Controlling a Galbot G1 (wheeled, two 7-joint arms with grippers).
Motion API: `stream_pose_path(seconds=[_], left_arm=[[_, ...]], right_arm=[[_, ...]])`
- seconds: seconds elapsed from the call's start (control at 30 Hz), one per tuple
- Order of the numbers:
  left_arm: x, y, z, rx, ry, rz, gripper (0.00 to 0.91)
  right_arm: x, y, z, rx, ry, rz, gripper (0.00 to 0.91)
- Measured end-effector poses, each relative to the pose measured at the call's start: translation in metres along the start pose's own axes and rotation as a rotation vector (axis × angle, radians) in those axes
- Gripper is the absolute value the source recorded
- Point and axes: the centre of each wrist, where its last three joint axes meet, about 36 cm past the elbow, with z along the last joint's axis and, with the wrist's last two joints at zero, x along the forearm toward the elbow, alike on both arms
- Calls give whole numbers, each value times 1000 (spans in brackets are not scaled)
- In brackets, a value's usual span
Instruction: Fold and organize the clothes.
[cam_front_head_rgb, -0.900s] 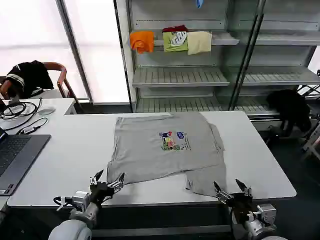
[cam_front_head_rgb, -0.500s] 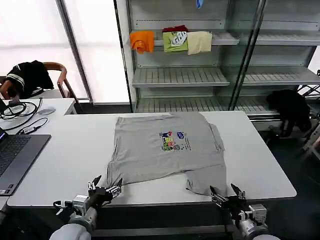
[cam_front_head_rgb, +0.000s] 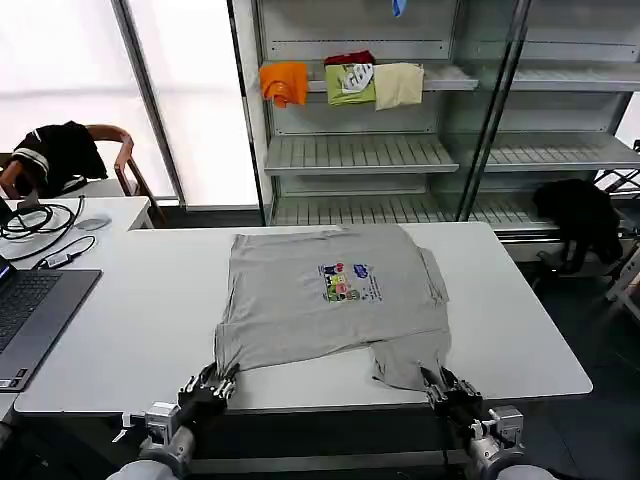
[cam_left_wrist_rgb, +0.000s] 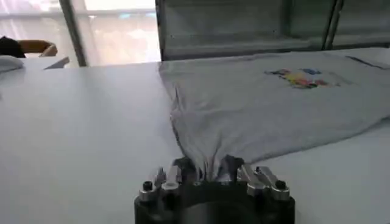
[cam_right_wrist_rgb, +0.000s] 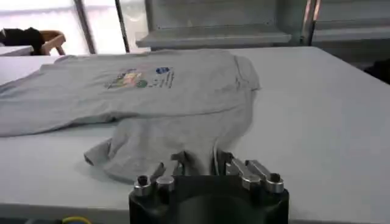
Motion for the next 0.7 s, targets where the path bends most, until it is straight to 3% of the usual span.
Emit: stream_pose_path(seconds=[0.13, 0.3, 0.7], left_arm=[[1, 1, -1, 8, -2, 8, 0], [2, 3, -7, 36, -26, 18, 0], [-12, 5, -42, 143, -148, 96, 0]], right_arm=[[1, 0, -1, -10, -23, 0, 0], [1, 0, -8, -26, -101, -1, 0], [-35, 7, -38, -75, -240, 19, 0]])
